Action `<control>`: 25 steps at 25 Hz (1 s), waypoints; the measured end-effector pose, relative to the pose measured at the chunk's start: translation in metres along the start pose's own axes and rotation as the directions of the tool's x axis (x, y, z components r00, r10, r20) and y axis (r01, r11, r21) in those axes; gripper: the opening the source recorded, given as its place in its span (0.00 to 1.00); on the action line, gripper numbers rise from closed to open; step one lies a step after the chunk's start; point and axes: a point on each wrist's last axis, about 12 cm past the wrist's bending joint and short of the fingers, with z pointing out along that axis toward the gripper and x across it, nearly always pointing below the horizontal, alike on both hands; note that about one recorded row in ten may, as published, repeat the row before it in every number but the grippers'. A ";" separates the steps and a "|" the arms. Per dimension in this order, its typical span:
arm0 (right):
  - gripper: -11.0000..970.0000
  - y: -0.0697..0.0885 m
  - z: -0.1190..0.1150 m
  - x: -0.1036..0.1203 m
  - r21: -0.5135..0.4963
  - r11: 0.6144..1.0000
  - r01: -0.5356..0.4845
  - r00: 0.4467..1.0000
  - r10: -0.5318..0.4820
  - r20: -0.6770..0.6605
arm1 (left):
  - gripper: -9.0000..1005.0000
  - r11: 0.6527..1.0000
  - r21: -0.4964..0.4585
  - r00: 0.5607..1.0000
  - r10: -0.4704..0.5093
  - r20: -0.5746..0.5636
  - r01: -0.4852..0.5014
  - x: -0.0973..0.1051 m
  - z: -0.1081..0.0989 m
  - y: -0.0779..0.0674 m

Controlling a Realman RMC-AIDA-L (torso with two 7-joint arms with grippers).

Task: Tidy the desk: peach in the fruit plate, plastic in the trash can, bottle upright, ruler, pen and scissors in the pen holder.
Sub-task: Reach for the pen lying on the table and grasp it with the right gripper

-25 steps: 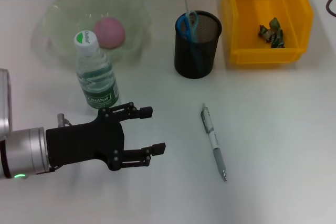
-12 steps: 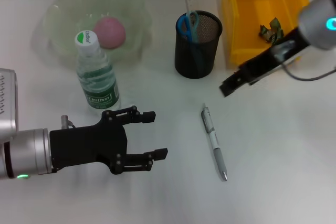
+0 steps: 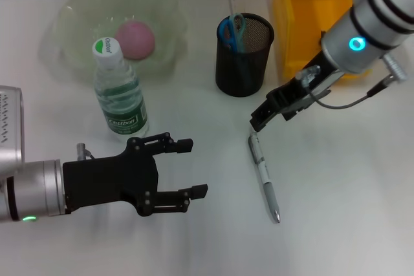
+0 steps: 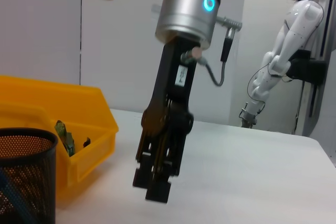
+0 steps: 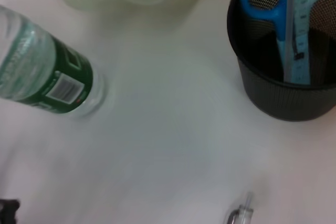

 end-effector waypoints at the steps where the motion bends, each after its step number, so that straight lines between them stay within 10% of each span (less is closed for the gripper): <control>1: 0.72 0.000 0.003 -0.001 0.003 1.000 0.001 1.000 -0.001 -0.003 | 0.80 1.000 0.000 1.000 0.000 0.000 0.000 0.000 0.000 0.000; 25: 0.71 0.017 0.051 -0.002 0.048 0.996 0.075 0.992 -0.070 -0.103 | 0.80 1.000 -0.002 1.000 0.000 -0.007 0.000 0.001 0.002 0.000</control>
